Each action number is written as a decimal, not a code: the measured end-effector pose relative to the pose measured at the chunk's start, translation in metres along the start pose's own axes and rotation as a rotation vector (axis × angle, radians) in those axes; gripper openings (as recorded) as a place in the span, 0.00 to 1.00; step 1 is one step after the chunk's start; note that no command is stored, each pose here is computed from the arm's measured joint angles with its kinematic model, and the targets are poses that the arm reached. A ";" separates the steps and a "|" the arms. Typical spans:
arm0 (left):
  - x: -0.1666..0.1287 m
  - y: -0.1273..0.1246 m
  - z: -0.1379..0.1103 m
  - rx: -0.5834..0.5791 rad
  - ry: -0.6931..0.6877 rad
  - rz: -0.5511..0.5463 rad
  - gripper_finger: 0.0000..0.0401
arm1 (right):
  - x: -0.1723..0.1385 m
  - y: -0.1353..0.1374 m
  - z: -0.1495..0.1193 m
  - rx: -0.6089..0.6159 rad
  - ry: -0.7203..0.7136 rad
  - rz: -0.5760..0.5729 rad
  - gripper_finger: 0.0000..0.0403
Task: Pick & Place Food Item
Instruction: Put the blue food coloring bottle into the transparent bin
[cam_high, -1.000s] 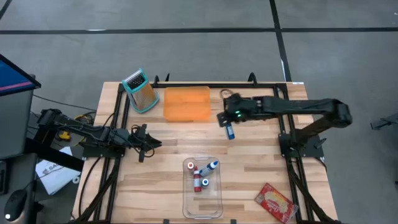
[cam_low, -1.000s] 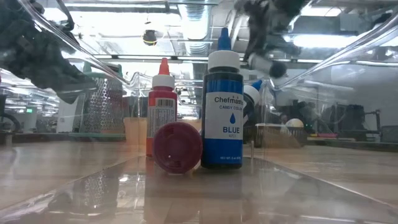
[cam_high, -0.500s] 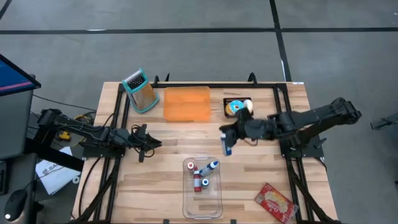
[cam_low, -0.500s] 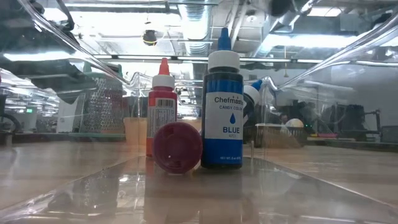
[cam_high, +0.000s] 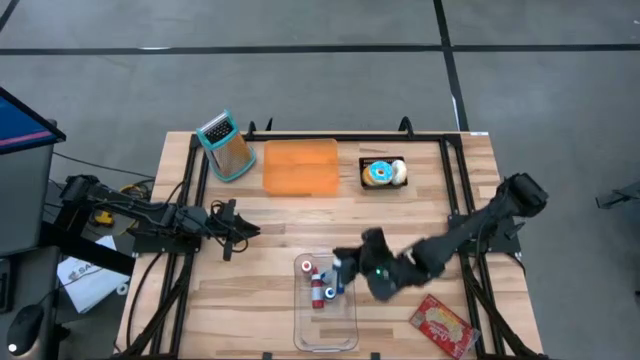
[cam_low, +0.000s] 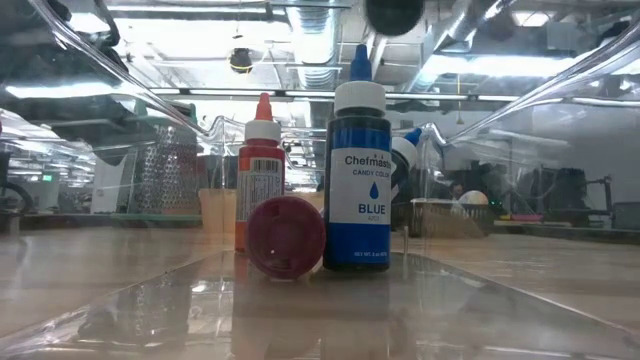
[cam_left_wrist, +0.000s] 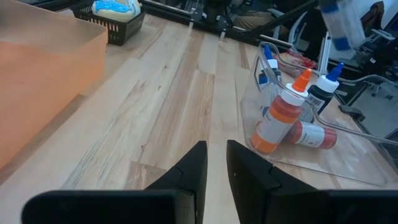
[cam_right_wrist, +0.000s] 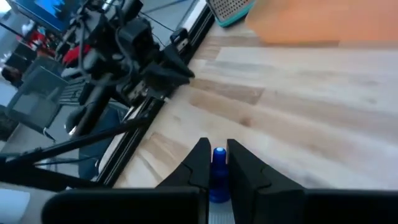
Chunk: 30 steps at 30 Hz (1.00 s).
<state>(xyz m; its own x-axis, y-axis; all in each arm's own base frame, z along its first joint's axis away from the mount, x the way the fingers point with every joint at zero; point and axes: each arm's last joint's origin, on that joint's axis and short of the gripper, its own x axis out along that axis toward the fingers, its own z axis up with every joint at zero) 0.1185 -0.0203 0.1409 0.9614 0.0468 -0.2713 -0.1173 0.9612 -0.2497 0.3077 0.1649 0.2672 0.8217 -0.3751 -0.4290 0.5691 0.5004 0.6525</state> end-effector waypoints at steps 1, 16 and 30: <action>0.000 0.000 0.000 0.000 0.000 0.000 0.14 | -0.003 0.000 -0.009 0.002 -0.014 0.000 0.05; 0.000 0.000 0.000 -0.001 -0.003 -0.001 0.14 | -0.005 -0.028 -0.103 -0.215 -0.140 -0.052 0.05; 0.000 0.000 0.000 -0.001 -0.003 -0.001 0.14 | 0.020 -0.056 -0.137 -0.342 -0.216 -0.128 0.21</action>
<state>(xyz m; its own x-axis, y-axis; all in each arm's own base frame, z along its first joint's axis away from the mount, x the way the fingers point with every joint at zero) 0.1186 -0.0204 0.1413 0.9623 0.0466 -0.2681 -0.1165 0.9609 -0.2512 0.2965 0.2359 0.1365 0.7392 -0.5880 -0.3283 0.6733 0.6557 0.3416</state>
